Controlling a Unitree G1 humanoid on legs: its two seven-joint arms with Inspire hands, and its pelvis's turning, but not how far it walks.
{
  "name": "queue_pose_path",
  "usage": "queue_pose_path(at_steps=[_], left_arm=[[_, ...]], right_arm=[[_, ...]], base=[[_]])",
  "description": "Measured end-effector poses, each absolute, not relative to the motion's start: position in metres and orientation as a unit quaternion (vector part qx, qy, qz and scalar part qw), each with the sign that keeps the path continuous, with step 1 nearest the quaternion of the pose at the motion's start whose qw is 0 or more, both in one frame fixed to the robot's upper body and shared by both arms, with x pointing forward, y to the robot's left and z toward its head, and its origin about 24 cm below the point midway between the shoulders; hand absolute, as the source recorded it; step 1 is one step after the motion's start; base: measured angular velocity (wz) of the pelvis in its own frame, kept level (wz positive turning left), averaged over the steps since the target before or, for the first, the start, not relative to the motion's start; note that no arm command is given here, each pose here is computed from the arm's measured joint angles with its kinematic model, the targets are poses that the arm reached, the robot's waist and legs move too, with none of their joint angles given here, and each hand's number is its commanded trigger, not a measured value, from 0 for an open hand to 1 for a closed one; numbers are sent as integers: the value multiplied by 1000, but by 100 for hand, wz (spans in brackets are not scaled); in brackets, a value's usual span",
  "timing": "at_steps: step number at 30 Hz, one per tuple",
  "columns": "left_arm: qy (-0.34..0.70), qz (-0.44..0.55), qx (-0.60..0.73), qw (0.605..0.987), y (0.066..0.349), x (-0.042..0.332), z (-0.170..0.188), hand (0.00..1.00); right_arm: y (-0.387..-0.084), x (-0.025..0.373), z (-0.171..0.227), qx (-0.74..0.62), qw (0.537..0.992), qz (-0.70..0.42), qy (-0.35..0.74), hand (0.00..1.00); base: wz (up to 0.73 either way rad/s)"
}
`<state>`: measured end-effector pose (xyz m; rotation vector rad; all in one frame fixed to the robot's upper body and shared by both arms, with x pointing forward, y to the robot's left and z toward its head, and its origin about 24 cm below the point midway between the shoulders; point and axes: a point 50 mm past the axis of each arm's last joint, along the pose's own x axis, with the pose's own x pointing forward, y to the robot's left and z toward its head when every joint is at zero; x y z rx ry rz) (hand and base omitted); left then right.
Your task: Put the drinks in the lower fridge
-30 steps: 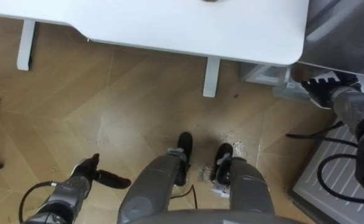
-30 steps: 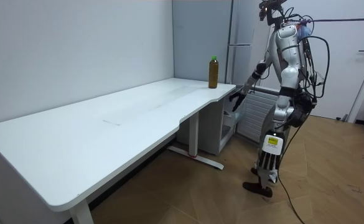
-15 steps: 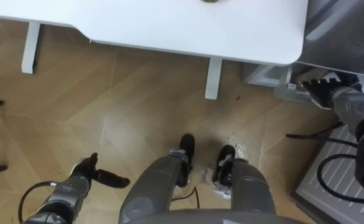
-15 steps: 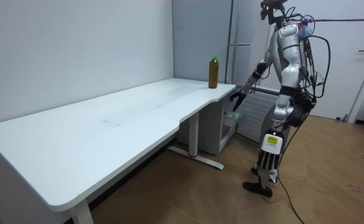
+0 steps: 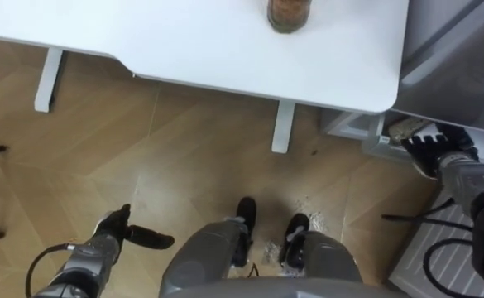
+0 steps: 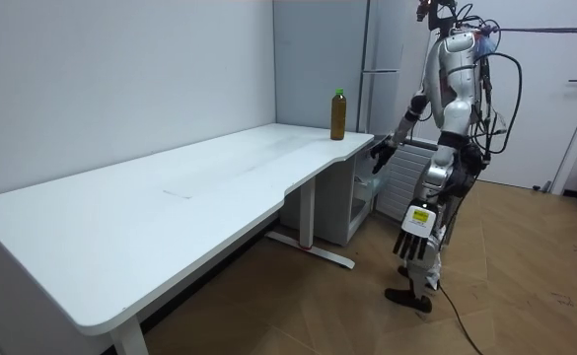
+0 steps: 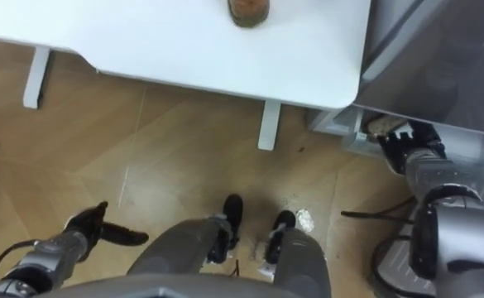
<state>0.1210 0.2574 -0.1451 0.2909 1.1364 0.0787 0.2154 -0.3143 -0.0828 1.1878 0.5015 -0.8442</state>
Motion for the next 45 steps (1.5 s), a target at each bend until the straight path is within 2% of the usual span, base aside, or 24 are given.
queue_pose_path(at_steps=[14,19,23,35,39,45], left_arm=[[562,47,101,820,247,89,-156,0],[563,77,78,819,250,76,-157,0],[559,93,65,821,251,74,-157,0],[565,127,40,814,253,54,-159,0],[566,143,16,812,246,50,-161,0],[569,176,-6,803,246,42,-162,0]], right_arm=[[-305,134,-125,495,725,-403,258,0],[-289,105,-140,476,721,-402,304,0],[-286,97,-143,462,724,-398,322,0],[-265,69,-156,370,756,-333,426,0],[-257,56,-161,294,770,-279,493,0],[-249,32,-166,200,765,-209,576,0]], base=[[-5],[-9],[-14],[-2],[3],[0]])
